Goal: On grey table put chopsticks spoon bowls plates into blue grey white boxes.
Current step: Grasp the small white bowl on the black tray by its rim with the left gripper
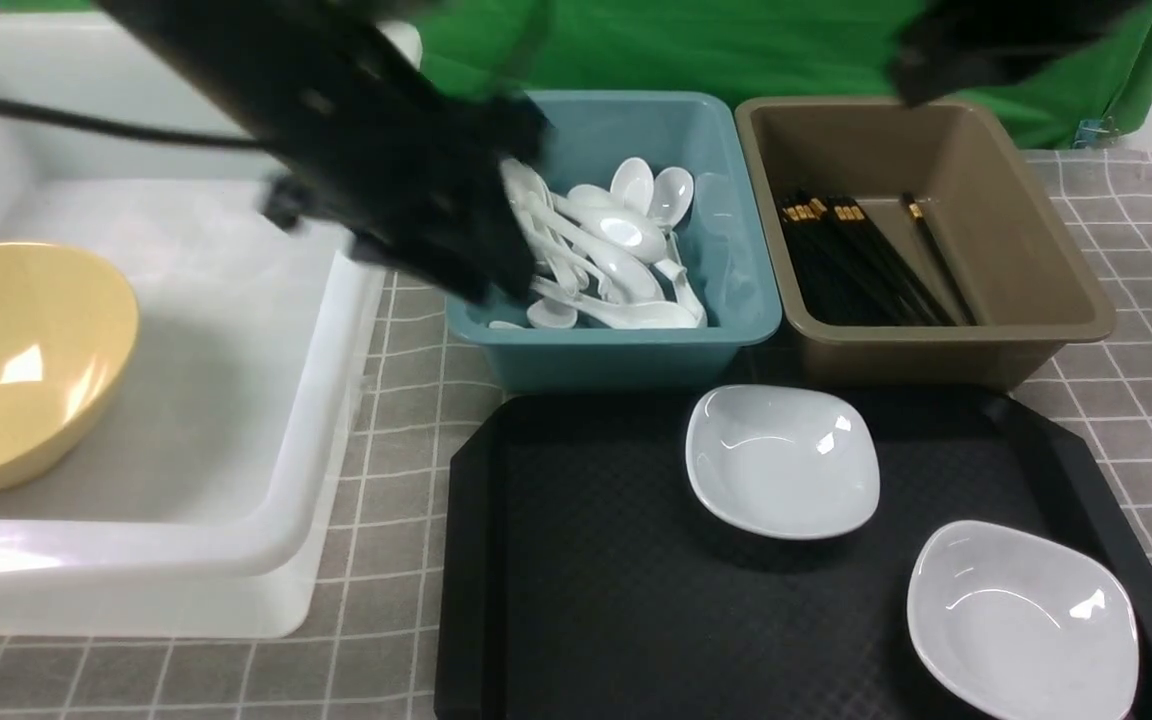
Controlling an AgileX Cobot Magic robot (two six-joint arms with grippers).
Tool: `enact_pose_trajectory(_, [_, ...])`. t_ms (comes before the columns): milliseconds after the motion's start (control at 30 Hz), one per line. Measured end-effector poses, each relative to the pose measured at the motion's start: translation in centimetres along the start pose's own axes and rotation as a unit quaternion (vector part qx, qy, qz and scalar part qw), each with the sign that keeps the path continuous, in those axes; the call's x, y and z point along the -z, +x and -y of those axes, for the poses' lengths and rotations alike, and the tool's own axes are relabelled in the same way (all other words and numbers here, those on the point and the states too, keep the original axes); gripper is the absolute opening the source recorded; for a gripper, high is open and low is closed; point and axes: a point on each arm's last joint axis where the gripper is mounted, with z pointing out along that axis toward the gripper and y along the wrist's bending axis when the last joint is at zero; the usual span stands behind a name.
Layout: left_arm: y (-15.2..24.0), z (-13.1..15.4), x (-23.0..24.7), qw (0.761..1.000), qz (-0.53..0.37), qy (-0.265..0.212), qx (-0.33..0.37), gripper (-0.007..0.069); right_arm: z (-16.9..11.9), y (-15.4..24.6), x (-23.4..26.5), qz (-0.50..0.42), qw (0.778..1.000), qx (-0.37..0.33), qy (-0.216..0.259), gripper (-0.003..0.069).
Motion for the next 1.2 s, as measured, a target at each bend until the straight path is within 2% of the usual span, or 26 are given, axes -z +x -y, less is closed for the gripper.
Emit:
enact_pose_trajectory(167, [-0.5,1.4,-5.9,1.000,-0.015,-0.007,0.001,0.0286,-1.3,5.6,2.9,0.009,1.000,-0.008,0.005,0.0002])
enact_pose_trajectory(400, [-1.4,1.1,-12.3,1.000,0.001,-0.019,0.023,0.0290,-2.5,13.0,4.6,0.047,0.999,-0.009,0.020,0.0010])
enact_pose_trajectory(567, [-1.9,0.2,-15.0,0.999,0.016,-0.018,0.039,0.0291,-2.9,15.8,4.9,0.058,0.998,-0.013,0.024,0.0013])
enact_pose_trajectory(867, [-2.3,-0.2,-17.7,0.996,0.030,0.013,0.087,0.0281,-3.1,16.4,5.2,0.064,0.997,-0.019,0.025,0.0018])
enact_pose_trajectory(1000, [-2.3,-0.5,-18.7,0.995,0.027,0.015,0.097,0.0237,-3.1,16.4,5.2,0.064,0.997,-0.019,0.025,0.0019])
enact_pose_trajectory(1133, [-2.2,-0.3,-18.3,0.995,0.021,0.021,0.098,0.0073,-3.1,16.4,5.2,0.064,0.997,-0.019,0.025,0.0020])
enact_pose_trajectory(1200, [-2.1,0.3,-17.1,0.996,0.019,0.028,0.086,0.0030,-3.1,16.4,5.2,0.064,0.997,-0.019,0.025,0.0020])
